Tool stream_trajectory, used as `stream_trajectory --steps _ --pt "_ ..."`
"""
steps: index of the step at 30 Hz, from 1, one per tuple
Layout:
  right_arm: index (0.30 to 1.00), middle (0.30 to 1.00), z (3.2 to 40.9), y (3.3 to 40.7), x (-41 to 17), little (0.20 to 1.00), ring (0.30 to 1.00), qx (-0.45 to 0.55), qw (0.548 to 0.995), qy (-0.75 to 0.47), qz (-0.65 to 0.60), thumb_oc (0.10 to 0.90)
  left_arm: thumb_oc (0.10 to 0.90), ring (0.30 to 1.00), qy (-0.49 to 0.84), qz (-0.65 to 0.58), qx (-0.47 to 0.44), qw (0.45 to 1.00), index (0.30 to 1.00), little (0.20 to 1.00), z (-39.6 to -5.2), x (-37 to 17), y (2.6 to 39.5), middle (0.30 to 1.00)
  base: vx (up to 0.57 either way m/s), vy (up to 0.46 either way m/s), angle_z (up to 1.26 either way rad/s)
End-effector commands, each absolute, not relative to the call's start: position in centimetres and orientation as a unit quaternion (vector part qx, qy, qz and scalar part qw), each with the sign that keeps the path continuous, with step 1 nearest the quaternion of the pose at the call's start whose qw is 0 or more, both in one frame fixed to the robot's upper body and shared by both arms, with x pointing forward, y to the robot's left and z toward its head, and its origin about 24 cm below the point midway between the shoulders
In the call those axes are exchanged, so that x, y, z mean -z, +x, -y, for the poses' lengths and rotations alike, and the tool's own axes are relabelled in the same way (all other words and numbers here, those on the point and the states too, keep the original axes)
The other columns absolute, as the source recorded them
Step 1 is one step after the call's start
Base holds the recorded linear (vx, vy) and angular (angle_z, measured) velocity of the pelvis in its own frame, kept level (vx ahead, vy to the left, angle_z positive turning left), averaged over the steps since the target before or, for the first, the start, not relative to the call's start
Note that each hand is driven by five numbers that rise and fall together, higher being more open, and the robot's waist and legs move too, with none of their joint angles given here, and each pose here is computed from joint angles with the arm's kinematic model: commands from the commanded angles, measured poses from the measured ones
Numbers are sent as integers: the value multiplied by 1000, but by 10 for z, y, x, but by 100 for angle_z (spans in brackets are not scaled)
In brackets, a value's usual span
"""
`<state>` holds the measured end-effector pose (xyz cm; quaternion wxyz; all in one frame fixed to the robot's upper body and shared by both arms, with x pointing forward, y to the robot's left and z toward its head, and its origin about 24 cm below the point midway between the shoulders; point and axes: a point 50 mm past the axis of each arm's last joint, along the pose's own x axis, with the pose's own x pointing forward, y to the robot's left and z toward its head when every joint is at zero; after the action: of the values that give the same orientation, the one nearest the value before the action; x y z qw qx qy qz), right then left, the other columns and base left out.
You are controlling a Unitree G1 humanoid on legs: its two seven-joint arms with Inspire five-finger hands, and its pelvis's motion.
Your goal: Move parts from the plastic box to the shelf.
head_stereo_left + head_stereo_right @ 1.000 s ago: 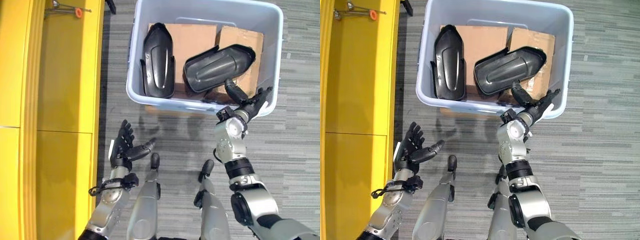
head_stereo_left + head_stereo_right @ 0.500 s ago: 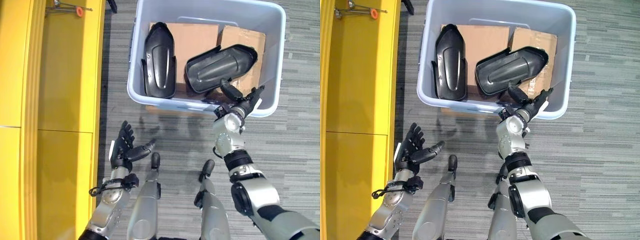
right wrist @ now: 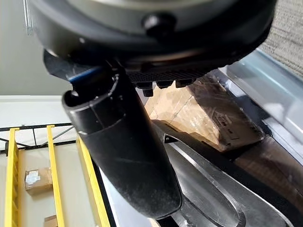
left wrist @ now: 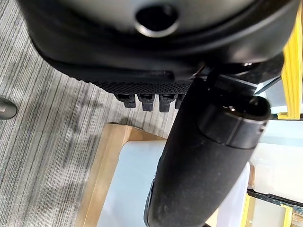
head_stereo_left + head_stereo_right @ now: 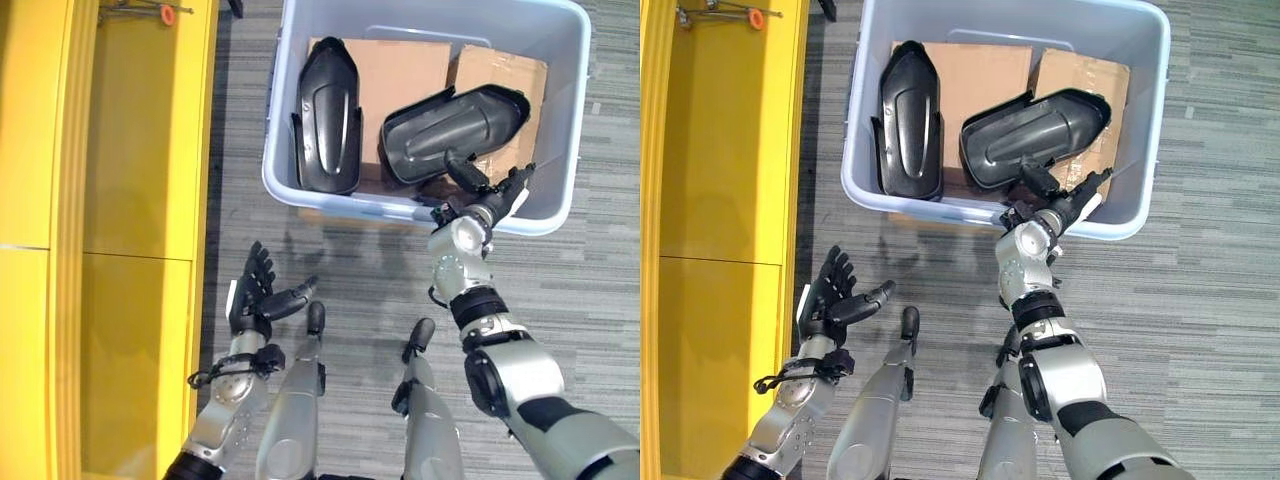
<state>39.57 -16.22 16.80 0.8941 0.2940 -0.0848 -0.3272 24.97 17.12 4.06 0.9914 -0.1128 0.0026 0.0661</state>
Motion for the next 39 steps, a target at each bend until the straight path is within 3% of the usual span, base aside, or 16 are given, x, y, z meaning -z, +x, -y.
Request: stream_trajectory --steps 1,31,38,39 --pt "1000 1000 171 400 -179 1000 1000 322 891 306 98 900 900 1000 -161 91 -42 982 1000 1000 -159 -75 249 1000 0 0 0" --pt "1000 1000 166 406 -129 1000 1000 317 920 225 -46 900 900 1000 -176 106 -25 978 1000 1000 -148 -81 258 1000 4 0 5" --pt "1000 1000 178 402 -114 1000 1000 352 868 339 -90 900 900 1000 -174 104 -11 979 1000 1000 -144 -83 261 1000 11 14 8" --pt "964 964 179 403 -115 964 964 349 869 338 -90 875 900 1000 -174 103 -8 979 1000 1000 -143 -82 261 1000 0 0 0"
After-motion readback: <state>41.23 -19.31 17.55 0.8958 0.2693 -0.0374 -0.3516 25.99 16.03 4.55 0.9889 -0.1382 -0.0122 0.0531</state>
